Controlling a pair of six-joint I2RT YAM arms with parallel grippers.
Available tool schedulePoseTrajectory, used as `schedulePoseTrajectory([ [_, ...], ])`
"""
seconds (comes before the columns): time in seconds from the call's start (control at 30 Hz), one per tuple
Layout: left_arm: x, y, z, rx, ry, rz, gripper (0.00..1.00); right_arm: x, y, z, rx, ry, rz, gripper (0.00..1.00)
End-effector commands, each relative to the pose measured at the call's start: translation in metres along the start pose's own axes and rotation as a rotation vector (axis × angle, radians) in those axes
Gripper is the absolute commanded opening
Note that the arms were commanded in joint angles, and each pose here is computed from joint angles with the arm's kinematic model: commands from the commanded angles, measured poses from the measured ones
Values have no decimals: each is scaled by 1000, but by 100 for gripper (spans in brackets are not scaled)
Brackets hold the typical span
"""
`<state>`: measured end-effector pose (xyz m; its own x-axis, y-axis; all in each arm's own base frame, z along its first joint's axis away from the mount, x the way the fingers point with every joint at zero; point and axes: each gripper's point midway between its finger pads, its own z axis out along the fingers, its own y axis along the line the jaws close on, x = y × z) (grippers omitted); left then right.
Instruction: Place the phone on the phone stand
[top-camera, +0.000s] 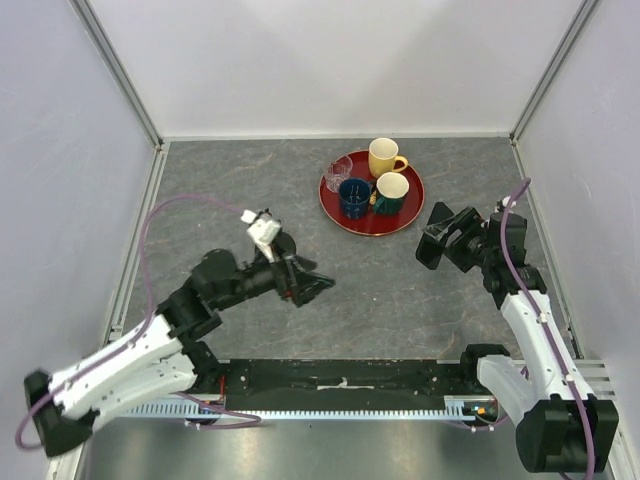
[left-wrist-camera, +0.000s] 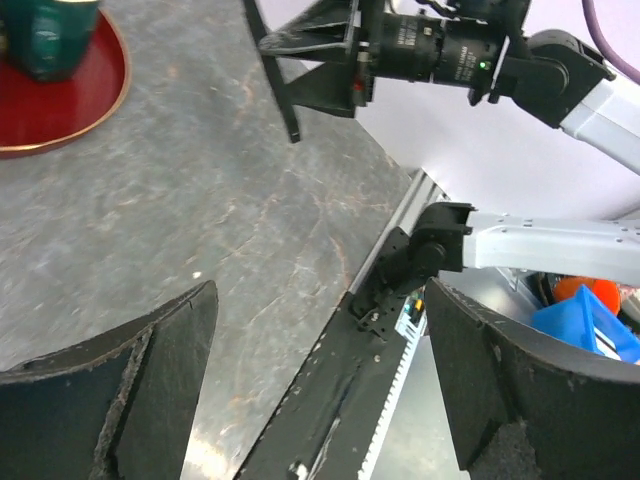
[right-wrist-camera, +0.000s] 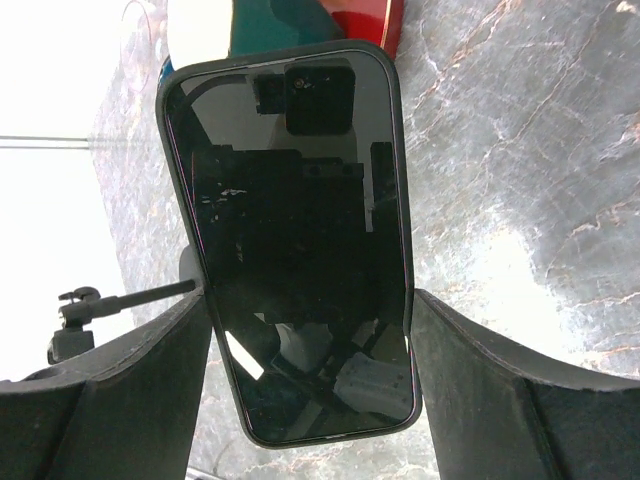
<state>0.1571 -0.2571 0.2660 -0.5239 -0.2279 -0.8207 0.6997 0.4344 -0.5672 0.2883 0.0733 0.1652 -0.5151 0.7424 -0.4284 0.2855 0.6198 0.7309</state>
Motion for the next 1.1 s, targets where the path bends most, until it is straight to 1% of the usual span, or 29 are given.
schedulePoseTrajectory([
  [0.0, -28, -26, 52, -73, -80, 110, 90, -11, 37, -19, -114, -30, -4, 0],
  [0.03, -23, -27, 63, -90, -61, 140, 91, -11, 38, -20, -119, -30, 0, 0],
  [0.07, -12, -24, 84, -121, -19, 154, 92, -11, 40, -22, -124, -33, 5, 0],
  [0.1, -4, -30, 93, -126, -7, 174, 93, -11, 41, -23, -130, -30, 8, 0],
  [0.13, -5, -36, 103, -112, -22, 201, 94, -10, 40, -23, -128, -28, 11, 0],
  [0.17, 9, -41, 119, -108, 1, 217, 95, -9, 41, -24, -133, -24, 14, 0],
  [0.27, 4, -49, 144, -116, -55, 244, 97, -7, 43, -28, -140, -21, 22, 0],
  [0.3, 15, -39, 157, -155, -38, 259, 97, -8, 44, -30, -144, -23, 26, 0],
  [0.33, 7, -44, 166, -156, -59, 270, 98, -8, 45, -32, -148, -24, 27, 0],
  [0.37, 7, -42, 172, -170, -63, 277, 98, -8, 47, -35, -155, -28, 26, 0],
  [0.4, 17, -33, 184, -200, -45, 286, 98, -8, 48, -37, -157, -27, 28, 0],
  [0.43, 10, -39, 191, -195, -64, 282, 98, -9, 50, -39, -163, -32, 27, 0],
  [0.53, 18, -37, 210, -205, -49, 283, 96, -9, 53, -44, -165, -31, 24, 0],
  [0.6, 19, -41, 218, -179, -51, 275, 94, -8, 55, -47, -171, -30, 25, 0],
  [0.63, 23, -44, 224, -167, -45, 272, 90, -8, 55, -48, -172, -29, 27, 0],
  [0.7, 27, -46, 230, -153, -35, 268, 87, -8, 57, -51, -180, -32, 30, 0],
  [0.83, 36, -47, 236, -132, -20, 242, 72, -9, 62, -56, -193, -34, 34, 0],
  [0.97, 43, -47, 241, -119, -6, 229, 65, -7, 66, -59, -205, -22, 29, 0],
  [1.07, 46, -45, 244, -128, 7, 228, 56, -6, 67, -63, -213, -17, 26, 0],
])
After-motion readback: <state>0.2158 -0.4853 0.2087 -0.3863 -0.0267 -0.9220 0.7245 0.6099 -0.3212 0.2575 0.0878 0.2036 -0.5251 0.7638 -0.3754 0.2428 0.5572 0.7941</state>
